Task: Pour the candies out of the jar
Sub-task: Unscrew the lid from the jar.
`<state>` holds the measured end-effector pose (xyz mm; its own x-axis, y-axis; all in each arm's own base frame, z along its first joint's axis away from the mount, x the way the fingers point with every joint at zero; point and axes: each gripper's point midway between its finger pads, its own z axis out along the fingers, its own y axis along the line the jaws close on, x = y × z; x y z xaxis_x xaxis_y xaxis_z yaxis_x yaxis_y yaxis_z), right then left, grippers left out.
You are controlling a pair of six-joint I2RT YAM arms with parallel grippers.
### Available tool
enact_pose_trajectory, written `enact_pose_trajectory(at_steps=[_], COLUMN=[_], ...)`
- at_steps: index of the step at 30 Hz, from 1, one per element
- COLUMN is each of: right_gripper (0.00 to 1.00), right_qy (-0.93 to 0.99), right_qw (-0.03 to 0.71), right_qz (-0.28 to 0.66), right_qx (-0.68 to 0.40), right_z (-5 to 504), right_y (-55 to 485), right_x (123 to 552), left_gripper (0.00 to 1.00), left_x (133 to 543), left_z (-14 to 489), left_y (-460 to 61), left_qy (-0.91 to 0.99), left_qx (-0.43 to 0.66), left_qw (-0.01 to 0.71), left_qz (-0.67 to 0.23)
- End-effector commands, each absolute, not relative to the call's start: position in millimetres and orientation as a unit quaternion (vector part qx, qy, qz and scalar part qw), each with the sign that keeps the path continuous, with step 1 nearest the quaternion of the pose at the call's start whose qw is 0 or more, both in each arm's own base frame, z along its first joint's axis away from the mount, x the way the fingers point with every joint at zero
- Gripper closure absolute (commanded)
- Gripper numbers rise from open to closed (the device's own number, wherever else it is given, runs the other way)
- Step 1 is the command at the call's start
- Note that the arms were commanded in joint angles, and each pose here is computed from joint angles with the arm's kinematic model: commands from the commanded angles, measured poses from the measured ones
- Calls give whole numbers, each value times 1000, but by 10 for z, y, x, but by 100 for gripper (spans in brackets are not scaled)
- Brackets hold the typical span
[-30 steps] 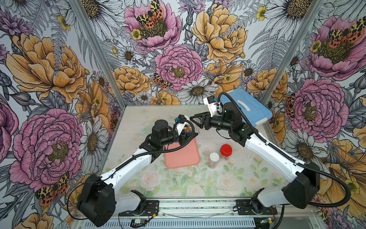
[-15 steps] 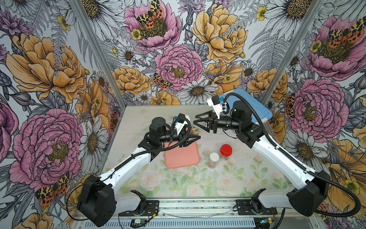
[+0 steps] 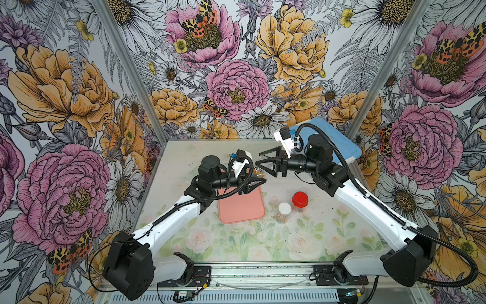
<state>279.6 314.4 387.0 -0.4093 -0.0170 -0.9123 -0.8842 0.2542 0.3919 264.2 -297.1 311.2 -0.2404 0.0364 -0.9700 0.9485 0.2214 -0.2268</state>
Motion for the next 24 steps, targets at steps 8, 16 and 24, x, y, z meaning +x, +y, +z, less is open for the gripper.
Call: enact_pose_trajectory(at_steps=[8,16,24], right_gripper=[0,4,8], right_qy=[678,711,727], right_qw=[466,494,466], right_qz=[502,458,461], right_qx=[-268,-203,-205], right_z=[4200,4084,3869], right_y=[2849,2653,2832], right_x=[2892,3126,3161], left_gripper=[100,100,100], left_x=[2825,2976,3008], left_z=[3168,3059,2976], left_y=[-2923,-2842,-2866], left_qy=[630,654,662], left_qx=[373,349,350], left_qw=[512,530,527], left_qz=[-449,-411,-401])
